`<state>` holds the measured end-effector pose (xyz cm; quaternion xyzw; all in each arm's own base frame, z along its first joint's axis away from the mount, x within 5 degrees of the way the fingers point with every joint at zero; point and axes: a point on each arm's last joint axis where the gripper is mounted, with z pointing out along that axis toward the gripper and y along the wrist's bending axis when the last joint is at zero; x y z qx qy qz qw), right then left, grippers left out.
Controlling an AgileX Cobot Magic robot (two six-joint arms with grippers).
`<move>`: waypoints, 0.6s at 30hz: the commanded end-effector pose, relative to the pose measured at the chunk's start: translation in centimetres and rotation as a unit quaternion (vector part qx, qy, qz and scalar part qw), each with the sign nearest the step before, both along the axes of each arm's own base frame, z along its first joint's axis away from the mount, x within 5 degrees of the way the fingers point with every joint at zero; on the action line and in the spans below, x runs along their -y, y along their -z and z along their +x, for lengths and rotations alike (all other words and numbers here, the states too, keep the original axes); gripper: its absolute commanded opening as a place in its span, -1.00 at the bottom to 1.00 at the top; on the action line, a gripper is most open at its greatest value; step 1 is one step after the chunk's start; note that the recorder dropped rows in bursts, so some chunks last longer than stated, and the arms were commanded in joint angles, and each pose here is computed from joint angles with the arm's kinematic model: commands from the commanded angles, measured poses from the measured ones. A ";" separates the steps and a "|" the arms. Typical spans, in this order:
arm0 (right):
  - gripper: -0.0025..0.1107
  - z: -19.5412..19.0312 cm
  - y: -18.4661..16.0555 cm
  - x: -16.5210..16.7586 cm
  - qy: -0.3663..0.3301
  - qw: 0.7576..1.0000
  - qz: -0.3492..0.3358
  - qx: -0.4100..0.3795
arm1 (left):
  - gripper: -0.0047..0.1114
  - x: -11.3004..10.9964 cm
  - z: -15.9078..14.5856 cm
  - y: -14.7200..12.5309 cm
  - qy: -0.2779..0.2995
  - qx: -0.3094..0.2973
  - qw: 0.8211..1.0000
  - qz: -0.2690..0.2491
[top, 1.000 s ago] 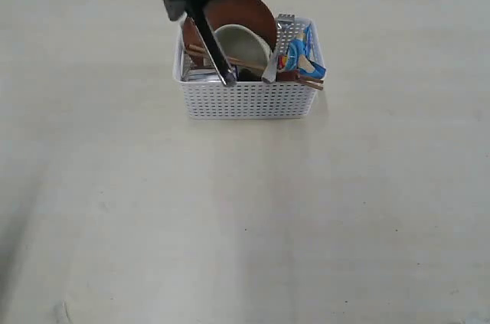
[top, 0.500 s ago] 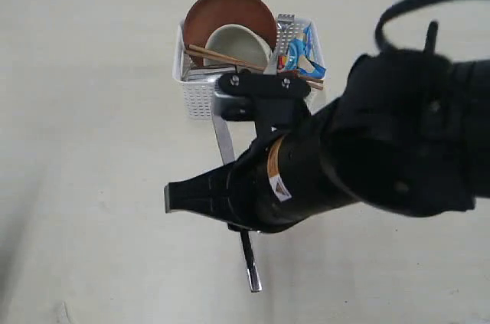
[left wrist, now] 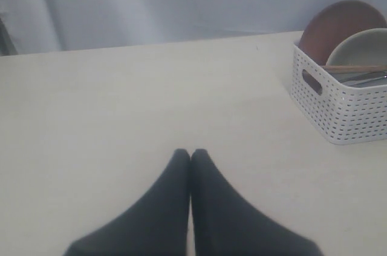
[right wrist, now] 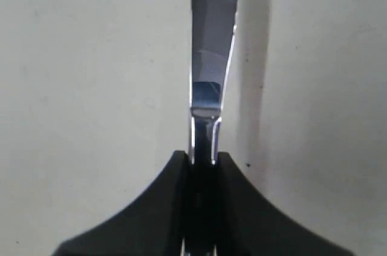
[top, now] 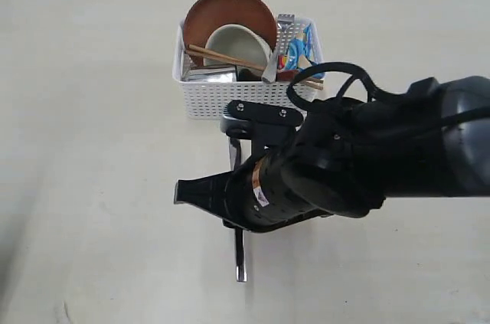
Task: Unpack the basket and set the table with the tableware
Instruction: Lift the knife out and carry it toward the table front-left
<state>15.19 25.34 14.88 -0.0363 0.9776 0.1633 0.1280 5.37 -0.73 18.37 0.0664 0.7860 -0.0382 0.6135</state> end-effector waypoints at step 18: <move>-0.96 1.6 1.7 -3.9 0.027 0.998 0.057 -0.004 | -0.92 0.0 0.0 -0.1 -0.001 0.006 1.000 -0.002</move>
